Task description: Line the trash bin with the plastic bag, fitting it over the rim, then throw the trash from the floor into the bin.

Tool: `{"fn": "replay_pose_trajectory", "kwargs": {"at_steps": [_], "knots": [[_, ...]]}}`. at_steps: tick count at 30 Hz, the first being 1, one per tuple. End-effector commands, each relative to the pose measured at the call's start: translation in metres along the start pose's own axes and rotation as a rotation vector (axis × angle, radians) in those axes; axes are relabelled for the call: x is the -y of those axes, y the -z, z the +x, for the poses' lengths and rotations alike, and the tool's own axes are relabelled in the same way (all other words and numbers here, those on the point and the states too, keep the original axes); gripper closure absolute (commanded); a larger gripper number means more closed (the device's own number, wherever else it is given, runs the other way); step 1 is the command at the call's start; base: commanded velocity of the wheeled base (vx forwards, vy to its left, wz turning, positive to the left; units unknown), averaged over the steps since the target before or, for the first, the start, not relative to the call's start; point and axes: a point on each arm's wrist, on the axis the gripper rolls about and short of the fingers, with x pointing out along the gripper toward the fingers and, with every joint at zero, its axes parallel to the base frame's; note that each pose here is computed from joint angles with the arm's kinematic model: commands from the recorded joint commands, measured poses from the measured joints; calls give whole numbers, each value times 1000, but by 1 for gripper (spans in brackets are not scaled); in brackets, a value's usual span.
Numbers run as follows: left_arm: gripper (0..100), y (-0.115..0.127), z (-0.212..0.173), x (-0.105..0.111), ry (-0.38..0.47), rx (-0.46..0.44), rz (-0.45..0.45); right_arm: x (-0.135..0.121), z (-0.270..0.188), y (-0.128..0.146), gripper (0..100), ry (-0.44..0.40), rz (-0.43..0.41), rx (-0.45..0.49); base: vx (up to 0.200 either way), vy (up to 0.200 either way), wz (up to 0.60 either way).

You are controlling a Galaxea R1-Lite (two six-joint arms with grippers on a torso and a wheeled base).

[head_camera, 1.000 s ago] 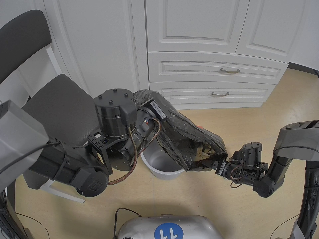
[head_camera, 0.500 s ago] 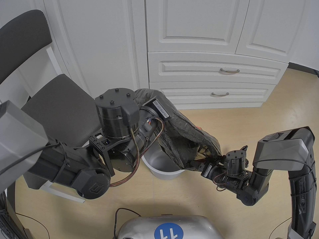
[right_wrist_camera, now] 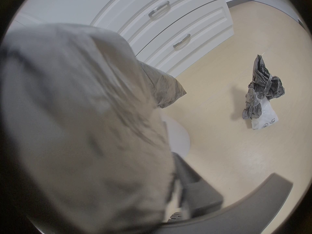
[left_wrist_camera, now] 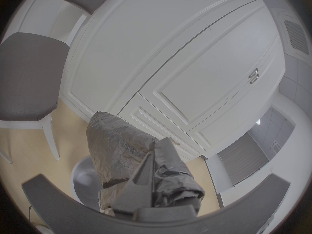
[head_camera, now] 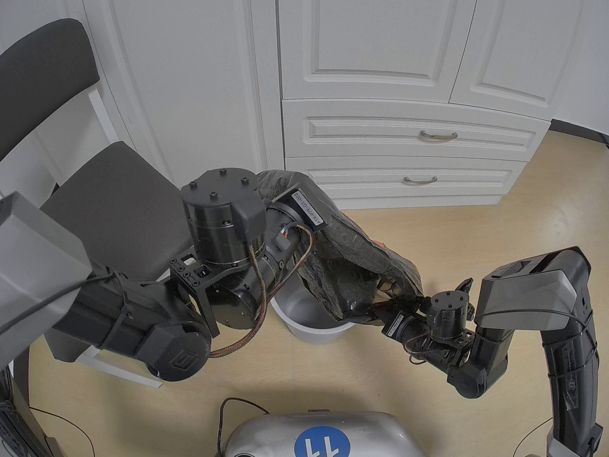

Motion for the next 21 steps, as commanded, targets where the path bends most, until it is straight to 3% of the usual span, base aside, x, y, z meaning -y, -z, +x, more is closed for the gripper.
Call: {"fn": "replay_pose_trajectory", "kwargs": {"at_steps": [1, 7, 12, 13, 15, 16, 18, 19, 21], "knots": [[100, -2, -1, 1, 2, 5, -2, 1, 0, 1, 100, 3, 0, -4, 0, 0, 0], [100, -2, -1, 1, 2, 5, -2, 1, -6, -10, 100, 10, 2, 17, 0, 0, 0], [100, -1, -1, -6, -22, -1, 25, -6, -30, -39, 100, 21, -40, 3, 0, 0, 0], [100, 4, -6, -14, -45, -21, 79, -13, -45, -57, 100, 22, -84, -1, 0, 0, 0], [100, 5, -7, -16, -50, -28, 104, -15, -50, -63, 100, 26, -93, -2, 0, 0, 0], [100, 8, -16, -25, -72, -59, 210, -24, -68, -85, 100, 59, -110, -9, 0, 0, 0], [100, 9, -20, -28, -81, -75, 254, -27, -78, -95, 100, 74, -117, -11, 0, 0, 0], [100, 13, -26, -37, -102, -105, 345, -33, -94, -110, 100, 95, -144, -31, 0, 0, 0], [100, 17, -32, -48, -125, -141, 430, -35, -107, -118, 100, 115, -168, -61, 0, 0, 0]]}}
